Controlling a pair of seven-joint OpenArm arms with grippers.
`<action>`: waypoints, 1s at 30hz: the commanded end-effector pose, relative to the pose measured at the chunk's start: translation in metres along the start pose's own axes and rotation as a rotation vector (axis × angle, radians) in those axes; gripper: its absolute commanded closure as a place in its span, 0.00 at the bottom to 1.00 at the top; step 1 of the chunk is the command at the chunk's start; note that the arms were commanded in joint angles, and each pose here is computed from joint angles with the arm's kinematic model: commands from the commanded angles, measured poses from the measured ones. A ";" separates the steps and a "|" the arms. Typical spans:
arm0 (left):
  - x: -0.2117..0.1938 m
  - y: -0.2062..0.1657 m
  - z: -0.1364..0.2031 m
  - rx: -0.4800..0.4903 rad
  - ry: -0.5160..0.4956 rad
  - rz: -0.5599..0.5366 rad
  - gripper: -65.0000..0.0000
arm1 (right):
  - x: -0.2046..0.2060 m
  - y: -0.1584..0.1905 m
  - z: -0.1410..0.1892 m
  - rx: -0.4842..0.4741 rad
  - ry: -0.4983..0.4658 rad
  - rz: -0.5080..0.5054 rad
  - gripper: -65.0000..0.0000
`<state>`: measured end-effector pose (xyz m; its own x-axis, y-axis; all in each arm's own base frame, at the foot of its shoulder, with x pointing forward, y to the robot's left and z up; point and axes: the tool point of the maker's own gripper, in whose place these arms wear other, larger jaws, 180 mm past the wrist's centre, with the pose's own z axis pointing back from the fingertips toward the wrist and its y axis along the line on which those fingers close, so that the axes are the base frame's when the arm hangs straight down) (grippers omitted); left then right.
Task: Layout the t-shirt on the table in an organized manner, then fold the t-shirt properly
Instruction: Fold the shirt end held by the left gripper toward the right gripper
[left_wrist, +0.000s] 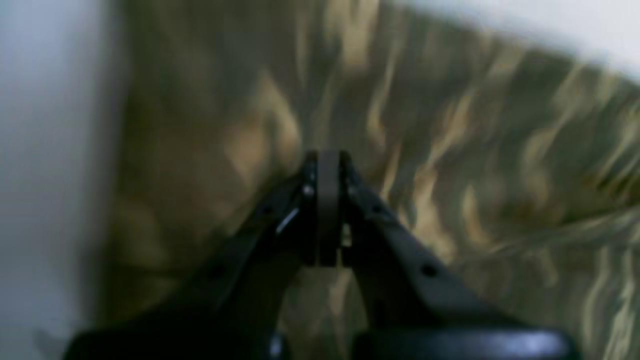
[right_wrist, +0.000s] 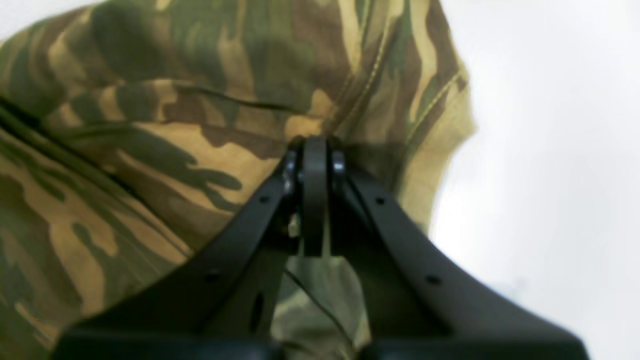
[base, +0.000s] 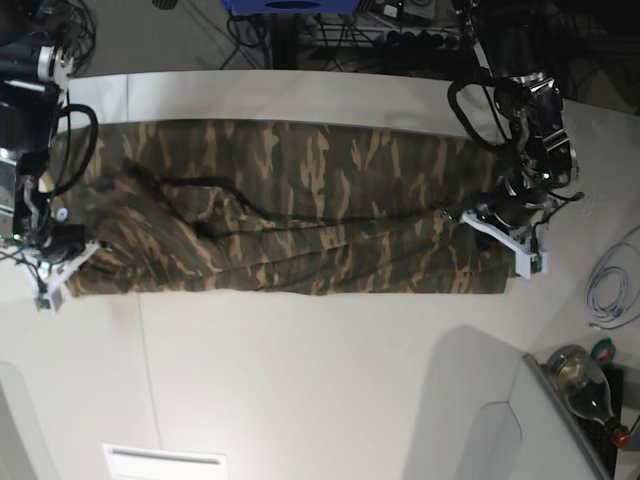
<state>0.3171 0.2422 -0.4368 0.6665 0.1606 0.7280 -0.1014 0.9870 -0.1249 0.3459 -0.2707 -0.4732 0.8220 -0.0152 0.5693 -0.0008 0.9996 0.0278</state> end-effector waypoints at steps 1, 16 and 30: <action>0.021 0.004 0.010 0.004 -0.068 -0.023 1.00 | 0.031 -0.006 0.017 -0.008 -0.110 0.045 0.99; 0.021 0.100 0.073 -0.059 -0.184 0.124 0.30 | -0.002 0.089 0.093 0.080 -0.269 0.136 0.99; -0.005 0.091 0.020 -0.133 -0.103 0.247 0.12 | -0.034 0.096 0.091 0.101 -0.205 0.115 0.99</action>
<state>0.2770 0.3233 -0.4561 0.6072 0.4039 0.6842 -0.1677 0.9069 -0.3865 0.2595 -0.1748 -0.4242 0.7070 0.0828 0.7023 -0.1490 0.9883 0.0334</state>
